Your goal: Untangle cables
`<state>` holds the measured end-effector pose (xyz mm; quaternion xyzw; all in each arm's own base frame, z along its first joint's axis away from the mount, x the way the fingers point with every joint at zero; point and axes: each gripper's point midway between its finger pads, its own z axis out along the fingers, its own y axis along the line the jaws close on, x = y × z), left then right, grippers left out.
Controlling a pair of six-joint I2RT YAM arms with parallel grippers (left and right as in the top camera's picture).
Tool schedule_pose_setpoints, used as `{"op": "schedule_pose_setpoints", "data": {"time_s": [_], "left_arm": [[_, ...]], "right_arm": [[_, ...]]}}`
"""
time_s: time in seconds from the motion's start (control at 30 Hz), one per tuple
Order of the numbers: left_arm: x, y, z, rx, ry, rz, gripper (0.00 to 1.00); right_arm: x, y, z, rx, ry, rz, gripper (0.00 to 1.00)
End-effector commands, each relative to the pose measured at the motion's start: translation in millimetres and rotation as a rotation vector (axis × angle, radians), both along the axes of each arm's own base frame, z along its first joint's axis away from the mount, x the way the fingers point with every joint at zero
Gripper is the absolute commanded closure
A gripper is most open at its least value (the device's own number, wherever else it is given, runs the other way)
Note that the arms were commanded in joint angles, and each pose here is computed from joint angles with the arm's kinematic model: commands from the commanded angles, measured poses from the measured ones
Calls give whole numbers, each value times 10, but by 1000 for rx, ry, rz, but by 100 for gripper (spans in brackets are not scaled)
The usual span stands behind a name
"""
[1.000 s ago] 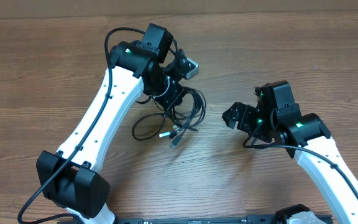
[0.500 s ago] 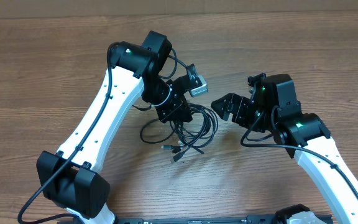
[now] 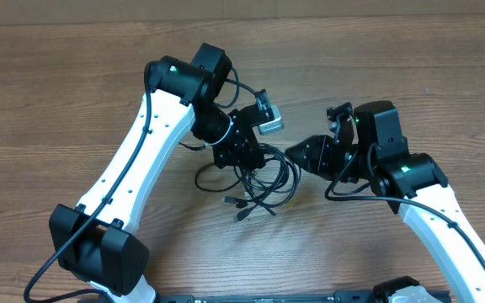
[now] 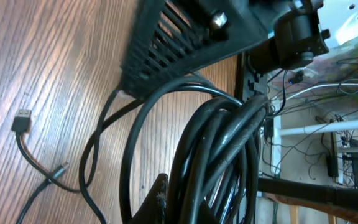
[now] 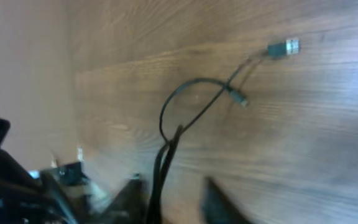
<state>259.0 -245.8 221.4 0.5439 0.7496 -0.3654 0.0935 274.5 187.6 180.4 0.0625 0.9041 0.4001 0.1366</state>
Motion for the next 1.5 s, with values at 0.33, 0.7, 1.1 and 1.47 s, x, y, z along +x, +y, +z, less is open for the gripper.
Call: {"op": "schedule_pose_setpoints", "data": {"time_s": [0.33,0.7,1.1,1.47], "left_arm": [[311,250,28,98,-67,163,96],[868,551,78,92,11,545,95],[736,236,168,19,27,463,92],[354,-7,280,-88,22,221,96]], "right_arm": [[-232,-761,-598,-442,181,-203,96],[-234,-1621,-695,-660,287,-583,96],[151,-40,217,50,-244,164,59],[247,247,486,66,-478,272,68]]}}
